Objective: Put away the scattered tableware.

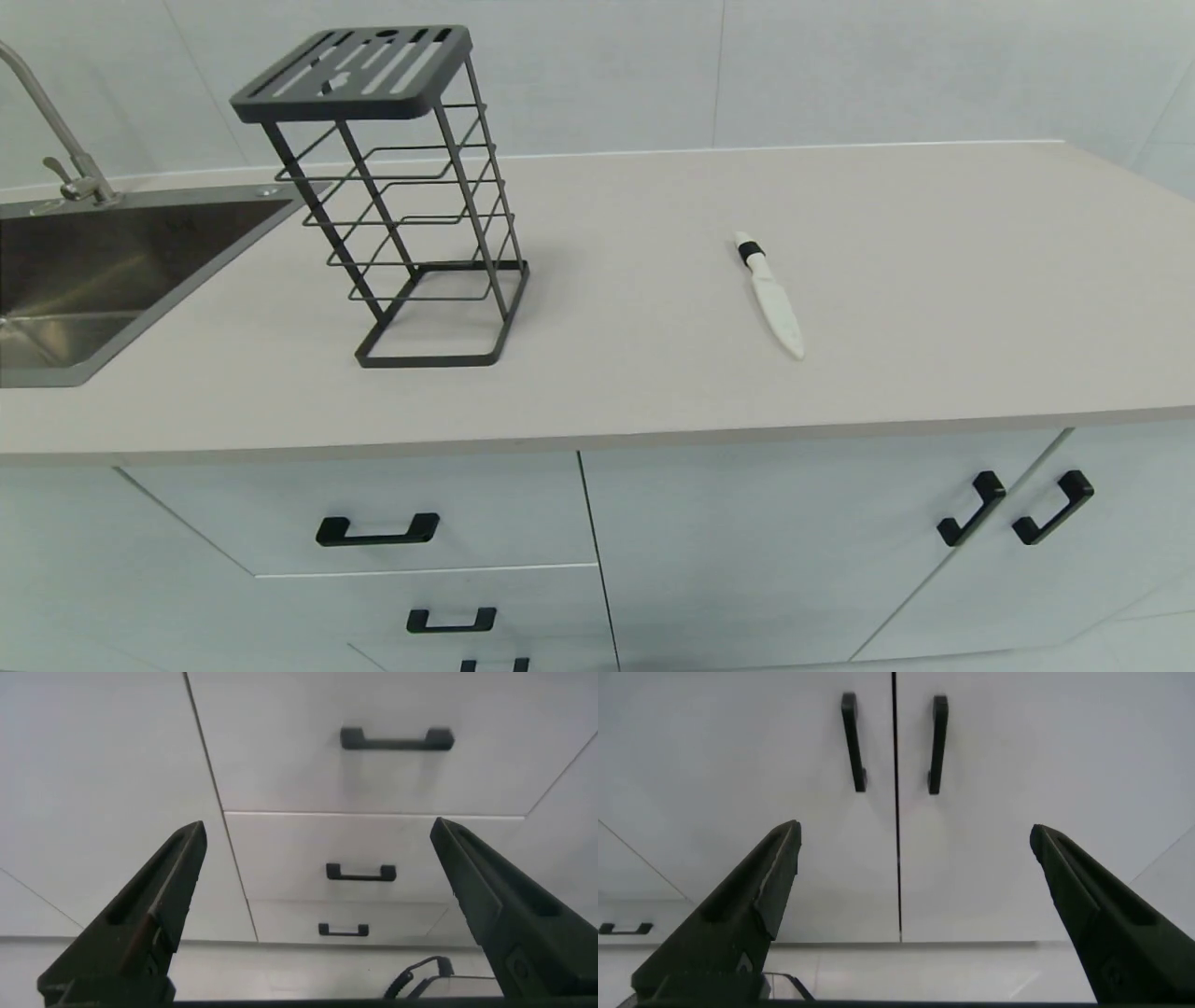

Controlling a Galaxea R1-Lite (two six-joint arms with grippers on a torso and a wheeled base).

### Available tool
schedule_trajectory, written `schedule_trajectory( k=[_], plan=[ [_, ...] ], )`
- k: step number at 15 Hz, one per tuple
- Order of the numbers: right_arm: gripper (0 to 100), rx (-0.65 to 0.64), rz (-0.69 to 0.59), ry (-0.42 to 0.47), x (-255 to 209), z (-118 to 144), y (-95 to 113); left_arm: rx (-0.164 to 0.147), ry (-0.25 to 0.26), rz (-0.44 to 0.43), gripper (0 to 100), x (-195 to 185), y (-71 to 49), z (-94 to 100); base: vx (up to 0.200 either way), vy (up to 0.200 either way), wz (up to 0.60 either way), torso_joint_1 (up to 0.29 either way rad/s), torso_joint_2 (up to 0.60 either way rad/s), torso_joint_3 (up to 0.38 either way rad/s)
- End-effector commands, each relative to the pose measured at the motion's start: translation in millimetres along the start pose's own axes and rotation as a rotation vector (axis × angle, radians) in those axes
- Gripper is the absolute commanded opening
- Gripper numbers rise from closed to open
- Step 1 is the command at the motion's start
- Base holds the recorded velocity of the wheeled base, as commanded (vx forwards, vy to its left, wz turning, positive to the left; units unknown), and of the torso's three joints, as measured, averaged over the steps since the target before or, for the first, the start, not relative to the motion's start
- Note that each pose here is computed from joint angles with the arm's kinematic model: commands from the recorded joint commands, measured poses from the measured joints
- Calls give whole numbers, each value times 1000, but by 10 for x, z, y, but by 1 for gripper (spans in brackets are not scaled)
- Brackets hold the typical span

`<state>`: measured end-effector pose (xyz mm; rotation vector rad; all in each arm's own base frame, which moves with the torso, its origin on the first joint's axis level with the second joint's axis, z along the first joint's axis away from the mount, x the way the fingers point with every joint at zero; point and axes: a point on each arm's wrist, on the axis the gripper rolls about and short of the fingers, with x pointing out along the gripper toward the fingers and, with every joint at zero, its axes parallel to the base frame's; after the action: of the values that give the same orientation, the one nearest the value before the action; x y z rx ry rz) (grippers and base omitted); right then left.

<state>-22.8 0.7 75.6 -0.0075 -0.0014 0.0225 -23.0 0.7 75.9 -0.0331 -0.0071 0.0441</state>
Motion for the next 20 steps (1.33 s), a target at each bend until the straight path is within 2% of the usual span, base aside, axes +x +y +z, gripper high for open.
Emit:
schedule_trajectory(
  k=[1,4,7,20],
  plan=[
    [100,0,0,0,0,0,0,-1,2,2,100,1,0,0,0,0,0,149,-471,-217],
    [100,0,0,0,0,0,0,-1,2,2,100,1,0,0,0,0,0,129,-481,-222],
    [100,0,0,0,0,0,0,-1,2,2,100,1,0,0,0,0,0,401,-479,-237],
    [100,0,0,0,0,0,0,-2,3,2,100,1,0,-1,0,0,0,292,-543,-264]
  ],
)
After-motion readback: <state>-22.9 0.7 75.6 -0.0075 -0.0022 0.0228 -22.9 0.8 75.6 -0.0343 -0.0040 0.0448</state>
